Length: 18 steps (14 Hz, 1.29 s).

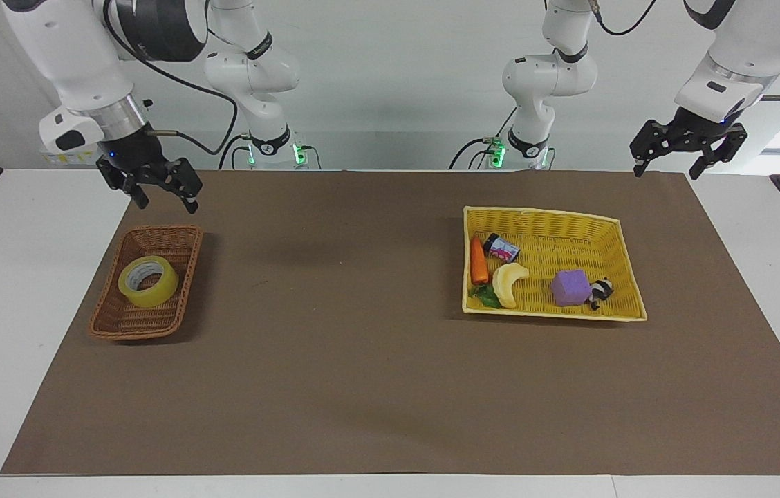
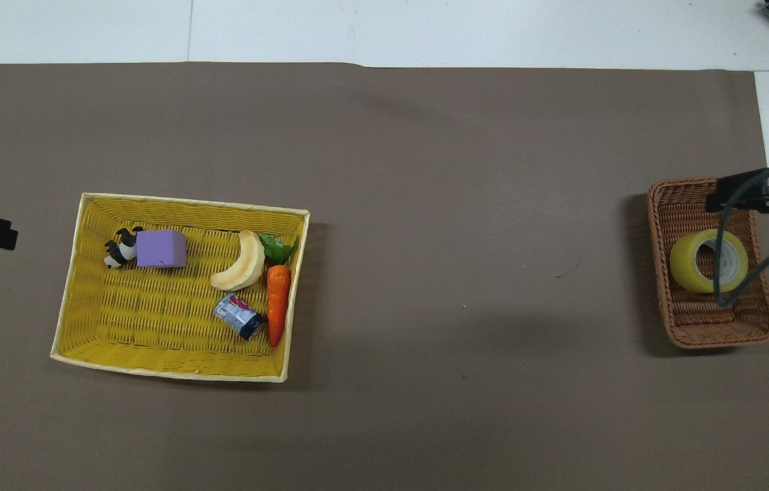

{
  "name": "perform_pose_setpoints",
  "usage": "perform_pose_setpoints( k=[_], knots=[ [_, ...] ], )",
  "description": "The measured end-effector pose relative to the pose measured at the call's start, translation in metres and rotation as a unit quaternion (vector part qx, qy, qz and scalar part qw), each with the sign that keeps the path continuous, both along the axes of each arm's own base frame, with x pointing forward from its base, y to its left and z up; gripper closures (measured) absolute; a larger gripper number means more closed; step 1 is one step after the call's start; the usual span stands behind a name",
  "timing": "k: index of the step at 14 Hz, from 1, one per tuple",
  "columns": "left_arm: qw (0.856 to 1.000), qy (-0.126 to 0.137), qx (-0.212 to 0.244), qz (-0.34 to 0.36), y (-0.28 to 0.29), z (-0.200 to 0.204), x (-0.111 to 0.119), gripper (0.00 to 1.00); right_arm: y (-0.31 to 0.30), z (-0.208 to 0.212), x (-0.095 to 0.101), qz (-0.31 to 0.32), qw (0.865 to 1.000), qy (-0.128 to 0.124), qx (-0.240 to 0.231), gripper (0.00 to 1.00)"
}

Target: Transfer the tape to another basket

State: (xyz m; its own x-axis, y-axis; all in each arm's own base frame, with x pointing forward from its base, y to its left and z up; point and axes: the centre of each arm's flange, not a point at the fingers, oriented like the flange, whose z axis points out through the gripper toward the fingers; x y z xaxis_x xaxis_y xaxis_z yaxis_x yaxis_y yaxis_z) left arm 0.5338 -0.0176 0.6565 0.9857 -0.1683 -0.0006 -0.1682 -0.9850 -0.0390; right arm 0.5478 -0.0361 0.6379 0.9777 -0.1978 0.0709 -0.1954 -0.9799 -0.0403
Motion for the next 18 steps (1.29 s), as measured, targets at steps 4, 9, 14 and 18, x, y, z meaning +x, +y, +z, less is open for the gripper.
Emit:
perform_pose_setpoints(
  k=[4,9,14,18],
  knots=[
    [1.000,0.000,0.000,0.000,0.000,0.000,0.000,0.00,-0.003,0.033,-0.030,-0.002,1.000,0.012,-0.012,0.00],
    [1.000,0.000,0.000,0.000,0.000,0.000,0.000,0.00,0.014,0.022,-0.036,-0.036,0.999,0.026,-0.008,0.00],
    [1.000,0.000,0.000,0.000,0.000,0.000,0.000,0.00,0.016,0.022,-0.037,-0.031,0.999,0.026,-0.005,0.00],
    [1.000,0.000,0.000,0.000,0.000,0.000,0.000,0.00,0.017,0.022,-0.037,-0.020,0.999,0.026,-0.006,0.00]
  ],
)
